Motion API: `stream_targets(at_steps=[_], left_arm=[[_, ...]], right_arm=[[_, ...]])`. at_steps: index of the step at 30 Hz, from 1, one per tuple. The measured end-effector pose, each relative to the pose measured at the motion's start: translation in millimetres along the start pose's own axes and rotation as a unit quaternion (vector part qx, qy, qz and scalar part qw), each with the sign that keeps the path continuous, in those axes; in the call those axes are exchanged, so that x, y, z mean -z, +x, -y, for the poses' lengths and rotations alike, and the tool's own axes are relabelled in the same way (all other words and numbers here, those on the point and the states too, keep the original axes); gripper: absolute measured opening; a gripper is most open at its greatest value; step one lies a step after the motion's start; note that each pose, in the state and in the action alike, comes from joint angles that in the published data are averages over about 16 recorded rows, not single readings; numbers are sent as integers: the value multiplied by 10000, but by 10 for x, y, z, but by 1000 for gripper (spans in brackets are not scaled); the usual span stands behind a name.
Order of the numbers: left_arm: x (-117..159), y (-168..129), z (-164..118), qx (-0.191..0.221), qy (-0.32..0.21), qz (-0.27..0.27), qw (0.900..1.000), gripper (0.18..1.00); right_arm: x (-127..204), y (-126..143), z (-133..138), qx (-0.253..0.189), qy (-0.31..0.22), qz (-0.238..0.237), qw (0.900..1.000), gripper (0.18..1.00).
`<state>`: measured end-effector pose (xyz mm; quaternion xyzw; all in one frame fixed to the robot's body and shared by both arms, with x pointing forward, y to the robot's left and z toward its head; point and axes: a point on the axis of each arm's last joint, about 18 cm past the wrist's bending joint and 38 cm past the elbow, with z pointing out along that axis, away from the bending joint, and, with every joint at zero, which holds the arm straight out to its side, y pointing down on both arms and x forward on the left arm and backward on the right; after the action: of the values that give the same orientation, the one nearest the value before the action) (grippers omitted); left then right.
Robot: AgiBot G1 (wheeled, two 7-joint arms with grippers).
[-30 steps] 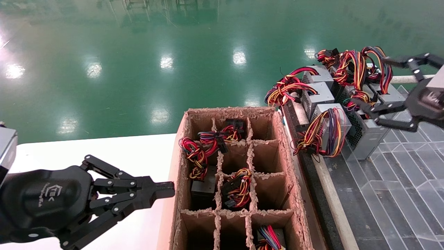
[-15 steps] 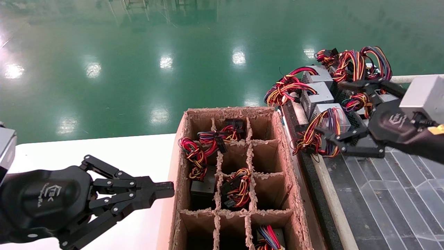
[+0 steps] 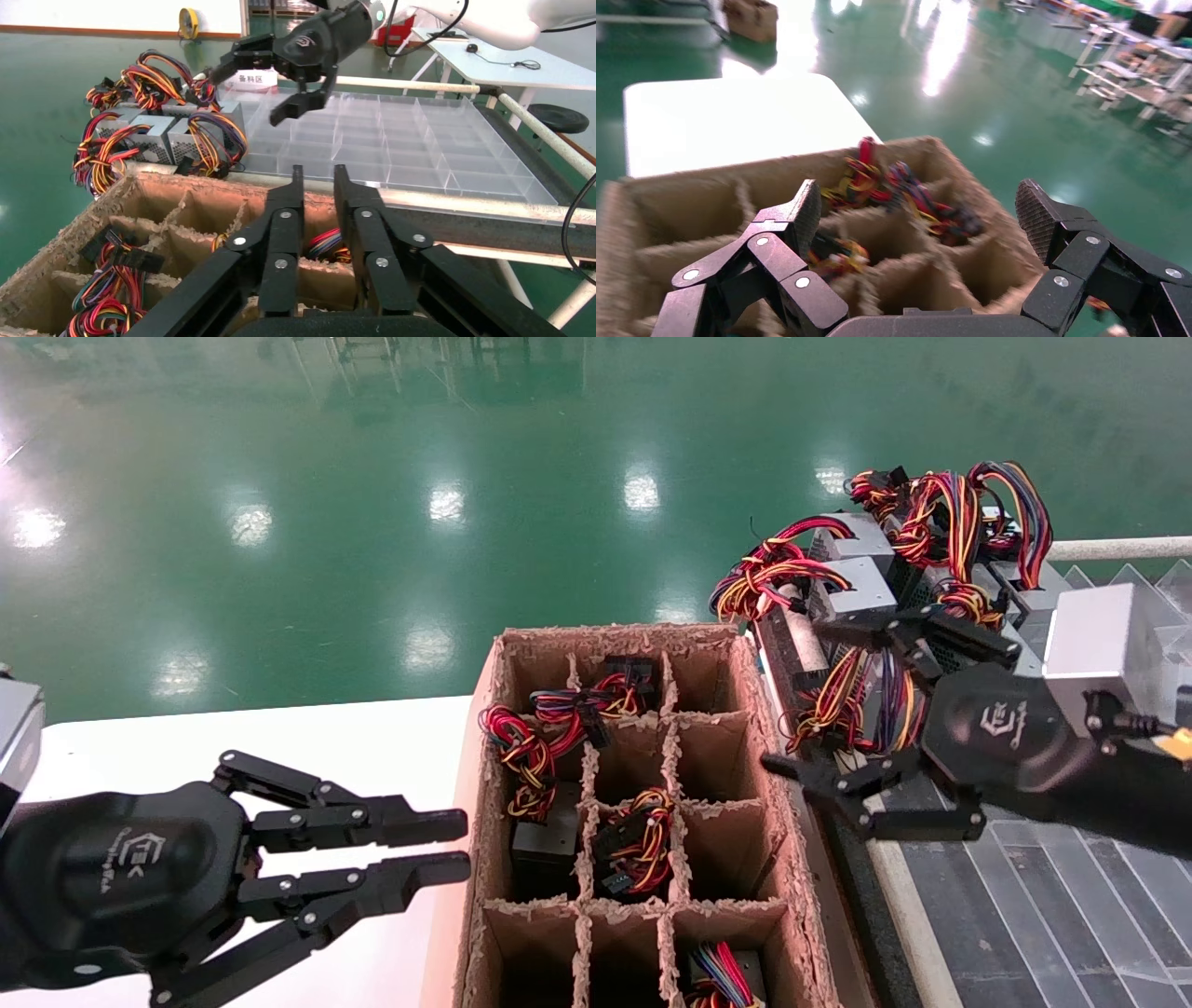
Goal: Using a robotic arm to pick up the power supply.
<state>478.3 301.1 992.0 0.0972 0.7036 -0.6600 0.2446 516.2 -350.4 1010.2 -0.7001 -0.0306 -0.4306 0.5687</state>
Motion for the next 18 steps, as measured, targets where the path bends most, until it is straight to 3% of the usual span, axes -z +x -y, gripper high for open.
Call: stream_targets(at_steps=[8,18], left_arm=[[0,0,0,0,0,0,10000,349],[0,0,0,0,0,0,10000,574]], right_arm=[[-85,-208,76,-361,341,575,9971,1000],[-147,-456,184,-755,746,1295,9859,1000]])
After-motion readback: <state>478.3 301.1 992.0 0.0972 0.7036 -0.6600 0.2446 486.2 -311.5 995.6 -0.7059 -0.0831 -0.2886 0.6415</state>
